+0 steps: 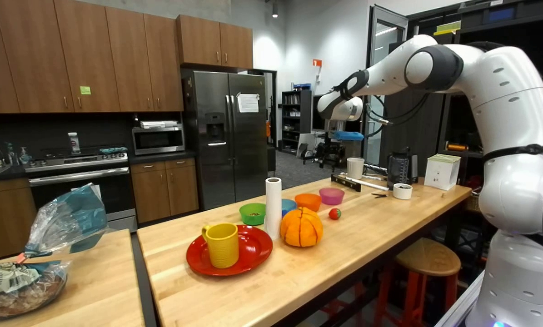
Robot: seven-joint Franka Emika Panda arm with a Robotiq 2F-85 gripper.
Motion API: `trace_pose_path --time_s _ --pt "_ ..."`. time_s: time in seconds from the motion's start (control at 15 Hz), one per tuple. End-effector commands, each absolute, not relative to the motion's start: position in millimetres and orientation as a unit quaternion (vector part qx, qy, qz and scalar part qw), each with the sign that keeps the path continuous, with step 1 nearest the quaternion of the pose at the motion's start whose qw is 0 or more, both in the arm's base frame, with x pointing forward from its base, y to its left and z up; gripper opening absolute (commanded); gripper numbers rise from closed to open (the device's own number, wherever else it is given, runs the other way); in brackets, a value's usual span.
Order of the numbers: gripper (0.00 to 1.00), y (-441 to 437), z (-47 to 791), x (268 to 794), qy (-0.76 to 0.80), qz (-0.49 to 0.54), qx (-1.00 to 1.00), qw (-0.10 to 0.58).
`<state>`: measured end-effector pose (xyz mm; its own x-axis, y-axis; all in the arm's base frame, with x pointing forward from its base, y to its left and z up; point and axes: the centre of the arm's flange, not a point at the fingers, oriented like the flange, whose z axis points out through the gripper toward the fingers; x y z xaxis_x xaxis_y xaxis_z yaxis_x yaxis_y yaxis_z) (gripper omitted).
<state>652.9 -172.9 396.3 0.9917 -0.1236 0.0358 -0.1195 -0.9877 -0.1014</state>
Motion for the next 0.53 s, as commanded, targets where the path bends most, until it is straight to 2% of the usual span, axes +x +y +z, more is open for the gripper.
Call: trace_pose_path --time_s 0.0,0.47 --pt "1.0 -160 413 642 0.02 -0.029 -0.998 0.053" --pt "1.0 -137 428 645 -0.034 -0.051 -0.996 0.061"
